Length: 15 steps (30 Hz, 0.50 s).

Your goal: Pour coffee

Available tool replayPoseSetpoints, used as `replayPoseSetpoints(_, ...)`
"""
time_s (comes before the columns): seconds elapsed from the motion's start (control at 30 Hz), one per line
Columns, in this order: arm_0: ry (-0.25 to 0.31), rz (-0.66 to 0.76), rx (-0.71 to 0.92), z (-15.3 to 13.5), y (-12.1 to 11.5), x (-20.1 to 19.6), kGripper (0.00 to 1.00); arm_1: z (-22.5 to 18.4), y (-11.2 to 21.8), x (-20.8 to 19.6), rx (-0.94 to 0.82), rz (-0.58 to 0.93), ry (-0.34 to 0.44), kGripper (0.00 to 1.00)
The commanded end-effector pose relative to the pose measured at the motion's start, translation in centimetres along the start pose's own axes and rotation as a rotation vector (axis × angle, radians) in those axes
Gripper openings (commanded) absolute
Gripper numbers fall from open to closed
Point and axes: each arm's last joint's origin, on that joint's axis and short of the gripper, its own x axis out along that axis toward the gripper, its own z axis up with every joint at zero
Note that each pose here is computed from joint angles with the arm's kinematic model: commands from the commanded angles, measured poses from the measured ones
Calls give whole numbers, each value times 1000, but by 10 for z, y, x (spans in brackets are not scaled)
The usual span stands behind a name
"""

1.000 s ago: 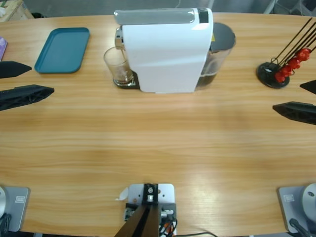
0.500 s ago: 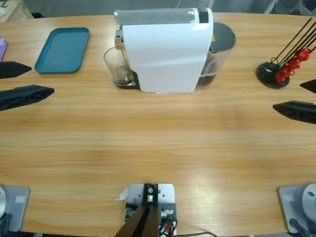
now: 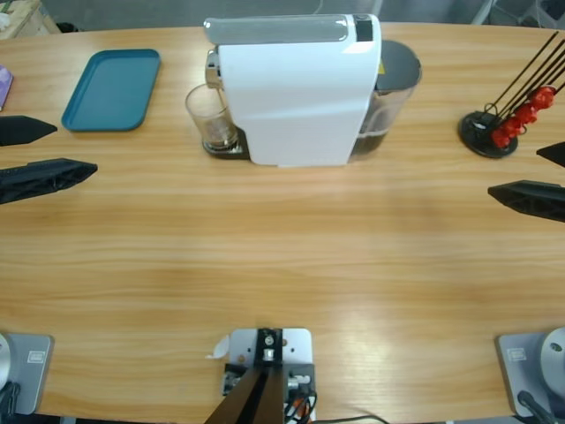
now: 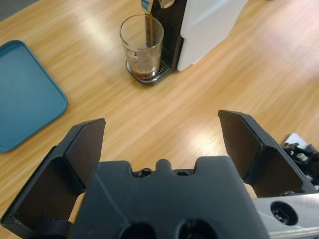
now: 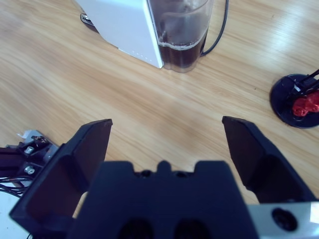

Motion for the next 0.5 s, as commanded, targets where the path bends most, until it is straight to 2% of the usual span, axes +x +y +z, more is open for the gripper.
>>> replayPoseSetpoints(0.03, 18, -24, 12, 2, -2, 4, 996, 1, -1, -1, 19, -12, 1, 1000)
replayPoseSetpoints(0.5, 16, -25, 13, 5, -2, 6, 996, 1, -1, -1, 37, -12, 0, 1000)
